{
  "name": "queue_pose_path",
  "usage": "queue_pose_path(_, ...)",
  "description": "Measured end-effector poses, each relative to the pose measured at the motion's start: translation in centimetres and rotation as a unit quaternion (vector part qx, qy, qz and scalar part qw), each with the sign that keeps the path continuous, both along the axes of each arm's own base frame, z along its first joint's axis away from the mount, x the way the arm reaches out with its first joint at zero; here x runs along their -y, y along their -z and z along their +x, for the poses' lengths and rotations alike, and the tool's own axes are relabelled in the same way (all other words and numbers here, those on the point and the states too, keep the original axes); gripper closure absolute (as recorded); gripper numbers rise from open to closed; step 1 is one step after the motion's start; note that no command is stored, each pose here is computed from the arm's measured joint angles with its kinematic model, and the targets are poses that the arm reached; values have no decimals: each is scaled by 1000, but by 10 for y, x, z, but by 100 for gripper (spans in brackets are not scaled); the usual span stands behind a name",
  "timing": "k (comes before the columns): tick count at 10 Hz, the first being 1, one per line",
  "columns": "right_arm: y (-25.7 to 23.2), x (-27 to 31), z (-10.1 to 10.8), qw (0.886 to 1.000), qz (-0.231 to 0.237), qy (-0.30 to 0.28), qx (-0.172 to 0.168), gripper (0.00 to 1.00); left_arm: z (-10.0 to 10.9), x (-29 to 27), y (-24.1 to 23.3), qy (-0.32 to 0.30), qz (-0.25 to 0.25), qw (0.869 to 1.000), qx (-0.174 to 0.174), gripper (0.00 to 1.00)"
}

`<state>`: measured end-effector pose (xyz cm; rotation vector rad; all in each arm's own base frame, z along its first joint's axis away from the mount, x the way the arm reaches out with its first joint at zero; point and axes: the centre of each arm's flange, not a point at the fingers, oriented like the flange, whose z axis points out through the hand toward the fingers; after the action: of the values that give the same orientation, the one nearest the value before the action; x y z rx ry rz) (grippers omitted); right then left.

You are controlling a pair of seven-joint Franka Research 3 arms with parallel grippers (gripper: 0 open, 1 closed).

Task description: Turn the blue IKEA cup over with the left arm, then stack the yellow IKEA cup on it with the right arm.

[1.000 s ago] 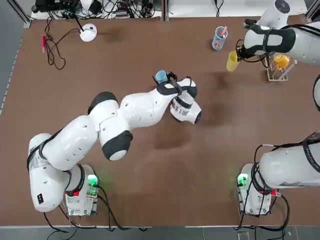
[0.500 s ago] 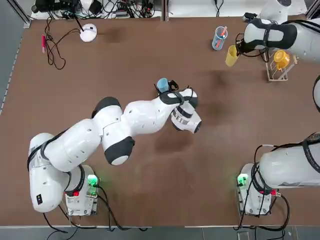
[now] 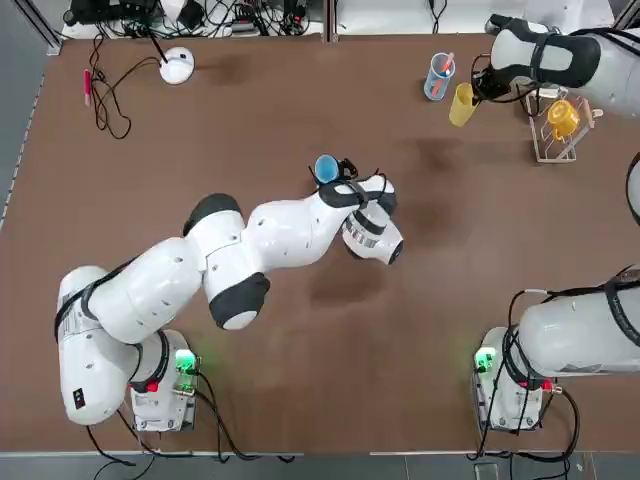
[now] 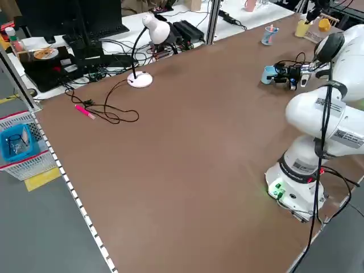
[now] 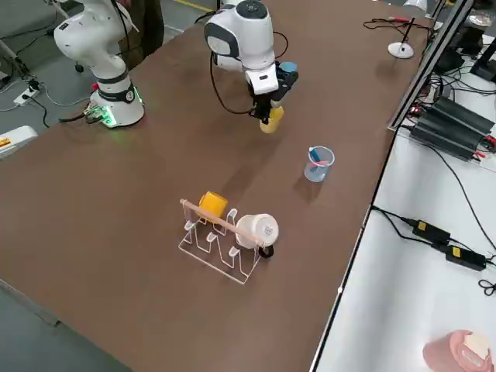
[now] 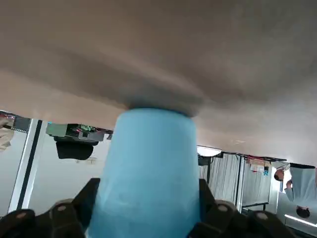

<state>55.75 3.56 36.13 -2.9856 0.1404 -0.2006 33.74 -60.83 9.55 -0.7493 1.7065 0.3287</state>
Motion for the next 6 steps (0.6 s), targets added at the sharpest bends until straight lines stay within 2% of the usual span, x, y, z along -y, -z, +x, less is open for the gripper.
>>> queue_pose_path(1,-1,0,0,1000,0,-1,-1,96,0,0,-1,0,-1,1000,0,10)
queue_pose_path(2,-1,0,1,1000,0,-1,-1,96,1,0,-1,0,0,1000,1,4)
queue_pose_path(6,-5,-7,3,1000,1,-10,4,96,5,6,-15,-5,-14,1000,6,1)
